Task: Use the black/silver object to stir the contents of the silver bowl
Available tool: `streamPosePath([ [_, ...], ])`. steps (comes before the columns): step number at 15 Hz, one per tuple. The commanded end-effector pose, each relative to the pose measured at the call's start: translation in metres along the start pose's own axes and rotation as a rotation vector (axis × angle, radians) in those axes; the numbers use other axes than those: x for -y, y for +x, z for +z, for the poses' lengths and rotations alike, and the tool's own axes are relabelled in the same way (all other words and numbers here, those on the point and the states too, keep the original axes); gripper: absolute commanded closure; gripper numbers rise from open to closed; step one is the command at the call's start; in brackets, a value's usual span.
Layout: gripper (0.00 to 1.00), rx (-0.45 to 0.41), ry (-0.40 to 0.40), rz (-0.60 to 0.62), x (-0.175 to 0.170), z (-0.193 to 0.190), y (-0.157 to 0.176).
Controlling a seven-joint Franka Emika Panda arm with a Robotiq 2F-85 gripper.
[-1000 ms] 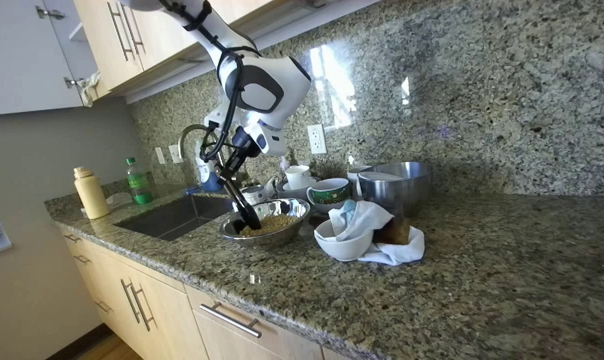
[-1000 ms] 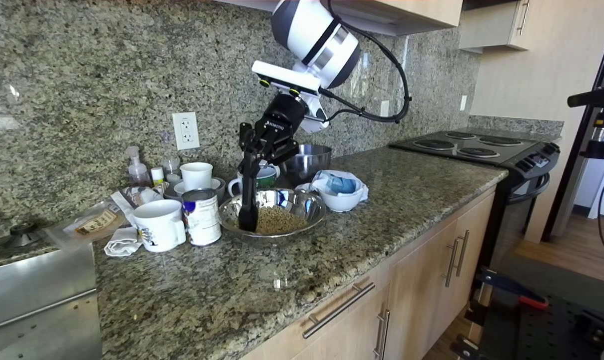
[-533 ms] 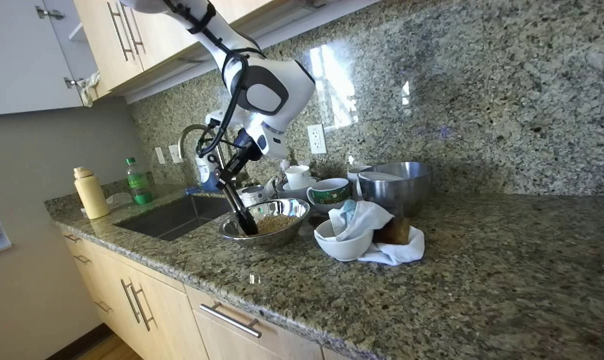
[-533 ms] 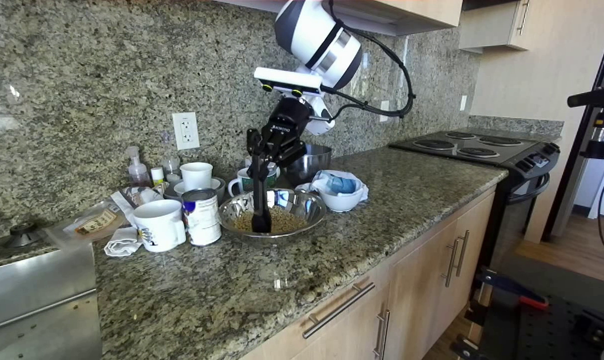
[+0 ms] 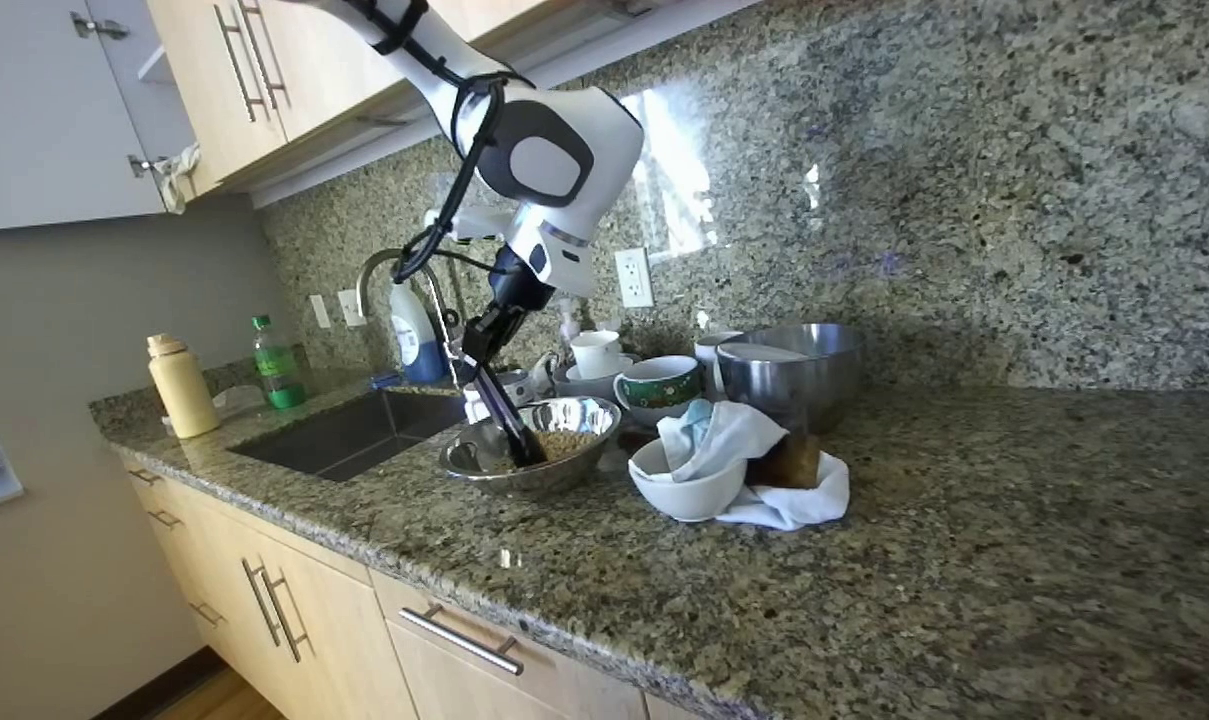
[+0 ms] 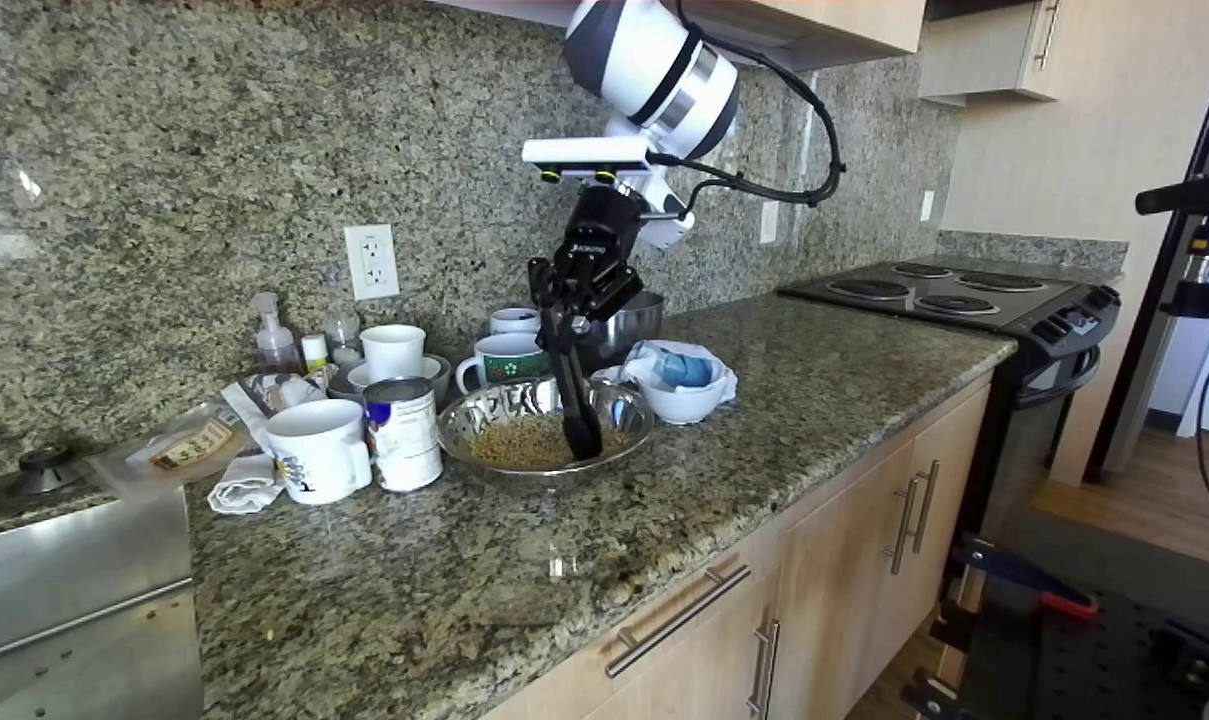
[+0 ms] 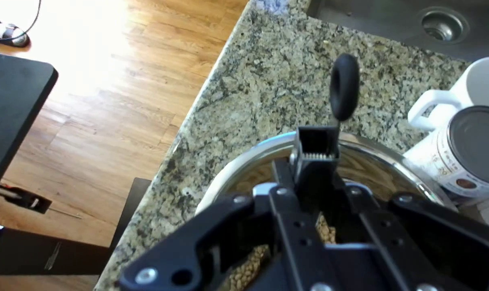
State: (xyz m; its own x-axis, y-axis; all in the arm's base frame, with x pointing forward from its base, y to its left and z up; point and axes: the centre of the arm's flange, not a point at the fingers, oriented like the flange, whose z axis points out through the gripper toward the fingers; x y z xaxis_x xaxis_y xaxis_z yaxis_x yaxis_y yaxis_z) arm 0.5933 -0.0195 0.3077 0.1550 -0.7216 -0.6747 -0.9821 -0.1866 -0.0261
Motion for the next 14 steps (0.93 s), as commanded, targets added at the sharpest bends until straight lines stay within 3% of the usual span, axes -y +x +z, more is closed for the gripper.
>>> streamPosePath([
  [1,0.95,-0.112,0.043,0.03,-0.002,0.003,0.003],
  [4,0.95,-0.182,0.113,0.001,0.009,0.008,0.0],
  [8,0.95,-0.207,0.188,-0.036,0.02,0.022,-0.007],
  [14,0.95,-0.16,0.247,-0.09,0.026,0.031,-0.019],
])
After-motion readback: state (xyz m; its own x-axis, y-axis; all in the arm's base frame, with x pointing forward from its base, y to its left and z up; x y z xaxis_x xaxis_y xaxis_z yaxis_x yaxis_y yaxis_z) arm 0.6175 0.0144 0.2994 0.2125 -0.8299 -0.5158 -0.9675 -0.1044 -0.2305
